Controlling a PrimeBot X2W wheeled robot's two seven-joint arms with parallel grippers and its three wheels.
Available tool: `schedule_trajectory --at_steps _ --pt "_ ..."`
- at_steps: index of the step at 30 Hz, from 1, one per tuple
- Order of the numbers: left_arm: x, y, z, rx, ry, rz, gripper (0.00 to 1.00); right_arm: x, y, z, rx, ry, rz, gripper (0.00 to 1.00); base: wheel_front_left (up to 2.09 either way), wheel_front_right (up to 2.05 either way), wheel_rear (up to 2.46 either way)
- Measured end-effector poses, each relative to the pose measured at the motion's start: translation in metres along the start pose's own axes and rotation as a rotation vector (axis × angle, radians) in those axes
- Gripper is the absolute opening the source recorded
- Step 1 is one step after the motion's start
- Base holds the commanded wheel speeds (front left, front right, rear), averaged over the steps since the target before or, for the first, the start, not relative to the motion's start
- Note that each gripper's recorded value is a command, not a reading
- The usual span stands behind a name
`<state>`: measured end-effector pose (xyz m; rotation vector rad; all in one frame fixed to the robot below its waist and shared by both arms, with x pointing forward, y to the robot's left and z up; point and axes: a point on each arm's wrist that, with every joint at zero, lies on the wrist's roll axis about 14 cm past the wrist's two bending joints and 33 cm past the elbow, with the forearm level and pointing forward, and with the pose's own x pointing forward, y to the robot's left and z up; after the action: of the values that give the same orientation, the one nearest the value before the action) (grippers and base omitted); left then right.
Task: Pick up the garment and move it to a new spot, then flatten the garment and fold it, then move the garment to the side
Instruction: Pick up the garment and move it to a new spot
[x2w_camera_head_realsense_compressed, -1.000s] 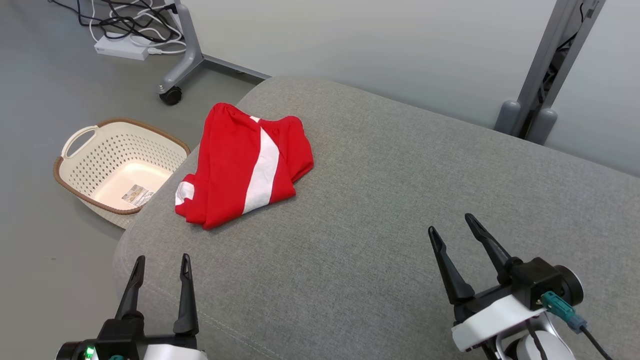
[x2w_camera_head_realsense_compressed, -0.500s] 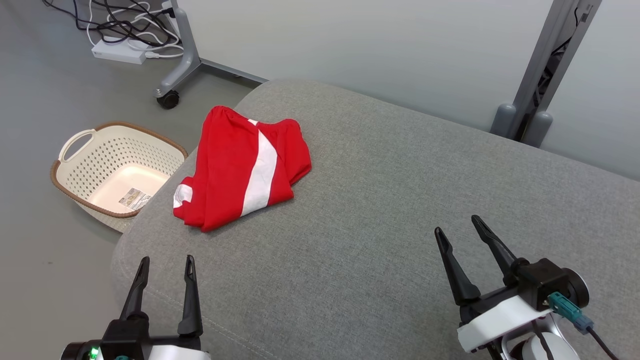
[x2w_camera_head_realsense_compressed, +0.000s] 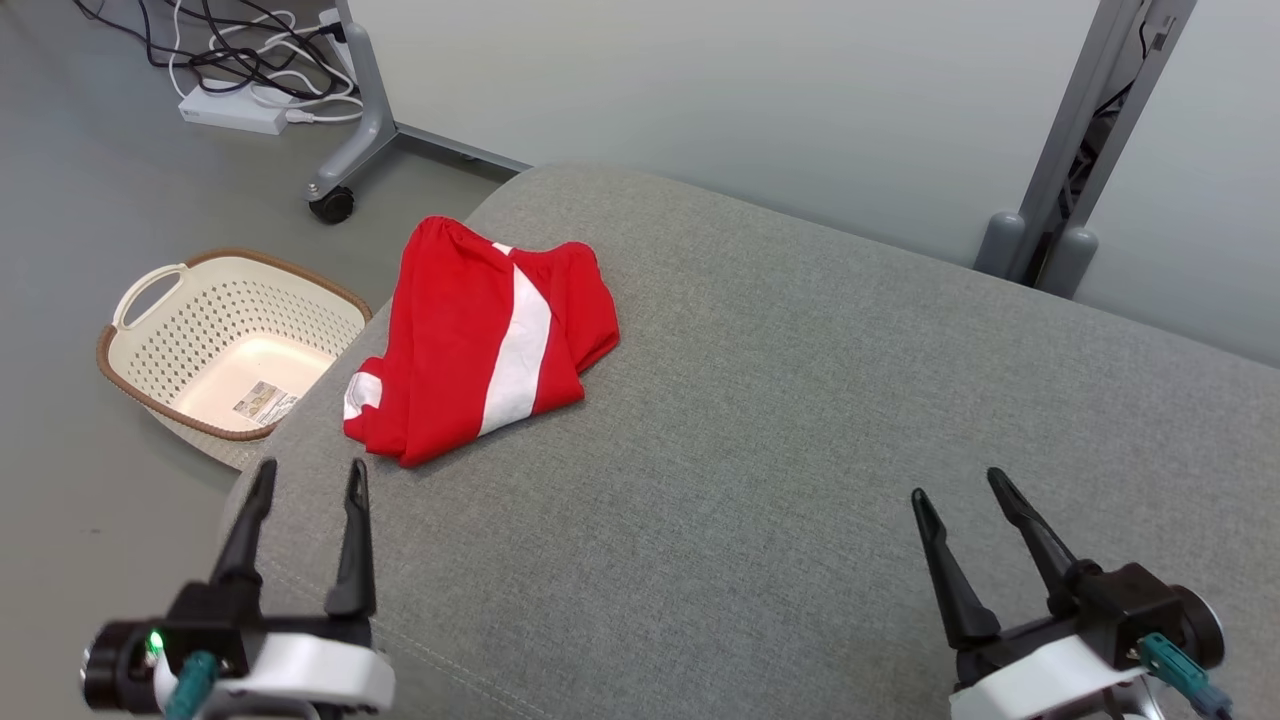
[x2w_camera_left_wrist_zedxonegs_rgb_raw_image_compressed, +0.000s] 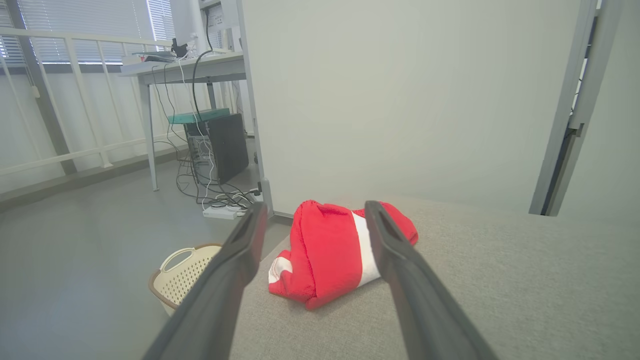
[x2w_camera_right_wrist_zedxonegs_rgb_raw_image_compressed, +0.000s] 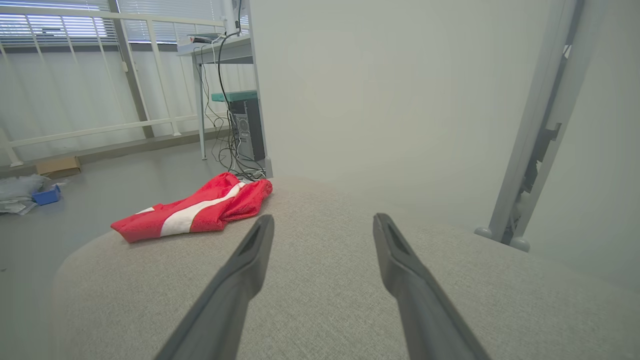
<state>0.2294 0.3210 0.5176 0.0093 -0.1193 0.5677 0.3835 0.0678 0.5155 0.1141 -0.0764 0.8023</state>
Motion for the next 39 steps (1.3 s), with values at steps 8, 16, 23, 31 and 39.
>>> schedule_trajectory --at_steps 8,16,23,31,39 --pt "0.058 0.006 -0.007 0.072 0.043 -0.077 1.00 -0.009 -0.025 -0.006 -0.017 0.006 -0.053 1.00 0.00 0.00 0.00" --pt "0.133 -0.021 -0.049 0.121 0.293 -0.167 1.00 -0.008 -0.059 -0.007 -0.028 -0.013 -0.098 1.00 0.00 0.00 0.00" --pt "0.180 -0.061 -0.074 0.237 0.452 -0.274 1.00 -0.015 -0.084 -0.017 -0.045 0.003 -0.131 1.00 0.00 0.00 0.00" --pt "0.194 -0.087 -0.124 0.270 0.750 -0.290 1.00 -0.027 -0.107 -0.034 -0.046 0.042 -0.174 1.00 0.00 0.00 0.00" --pt "0.177 -0.089 -0.170 0.234 1.001 -0.254 1.00 -0.033 -0.118 -0.049 -0.032 0.075 -0.198 1.00 0.00 0.00 0.00"
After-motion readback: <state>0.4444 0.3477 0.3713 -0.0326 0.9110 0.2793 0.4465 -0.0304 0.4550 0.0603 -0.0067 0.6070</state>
